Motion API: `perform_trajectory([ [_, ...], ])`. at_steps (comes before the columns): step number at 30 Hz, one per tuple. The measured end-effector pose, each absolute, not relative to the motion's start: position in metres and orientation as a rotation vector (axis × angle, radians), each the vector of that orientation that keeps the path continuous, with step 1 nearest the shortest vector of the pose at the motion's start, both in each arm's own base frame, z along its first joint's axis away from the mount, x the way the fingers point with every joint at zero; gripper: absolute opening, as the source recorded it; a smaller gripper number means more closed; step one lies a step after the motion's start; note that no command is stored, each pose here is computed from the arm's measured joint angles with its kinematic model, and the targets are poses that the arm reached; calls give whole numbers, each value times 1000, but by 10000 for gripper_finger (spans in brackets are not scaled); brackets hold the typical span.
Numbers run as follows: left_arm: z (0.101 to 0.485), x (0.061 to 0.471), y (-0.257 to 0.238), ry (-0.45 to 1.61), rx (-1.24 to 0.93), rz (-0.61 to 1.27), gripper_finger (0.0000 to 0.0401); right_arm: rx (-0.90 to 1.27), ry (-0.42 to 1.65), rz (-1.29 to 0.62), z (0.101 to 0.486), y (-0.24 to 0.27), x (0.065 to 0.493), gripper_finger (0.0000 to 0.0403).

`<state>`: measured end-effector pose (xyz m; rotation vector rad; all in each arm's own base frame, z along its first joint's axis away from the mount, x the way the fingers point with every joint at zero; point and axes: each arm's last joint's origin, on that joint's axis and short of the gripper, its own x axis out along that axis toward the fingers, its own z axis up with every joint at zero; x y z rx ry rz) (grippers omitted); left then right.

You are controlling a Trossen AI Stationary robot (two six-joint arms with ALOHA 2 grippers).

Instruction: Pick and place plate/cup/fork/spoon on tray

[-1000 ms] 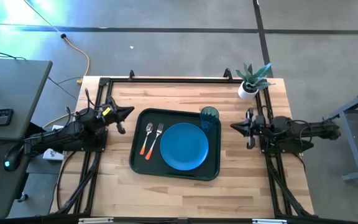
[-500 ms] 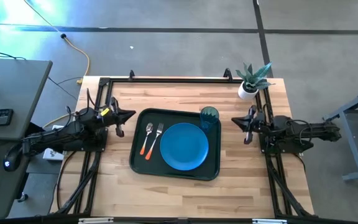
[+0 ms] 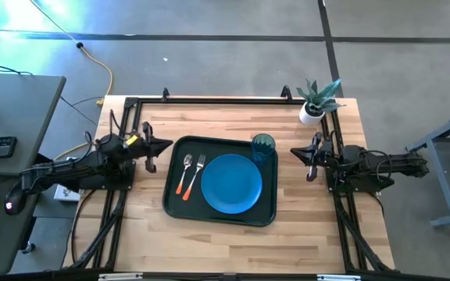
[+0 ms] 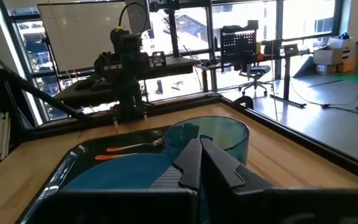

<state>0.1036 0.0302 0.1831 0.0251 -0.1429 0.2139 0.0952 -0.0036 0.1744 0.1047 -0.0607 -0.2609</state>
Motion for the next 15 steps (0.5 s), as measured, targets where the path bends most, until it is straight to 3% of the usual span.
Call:
perform_trajectory([
  [9, 173, 102, 27, -55, -189, 140, 0, 105, -58, -261, 174, -4, 95, 0],
  [15, 176, 103, 24, -82, -186, 106, 0, 105, -58, -261, 174, -4, 95, 0],
])
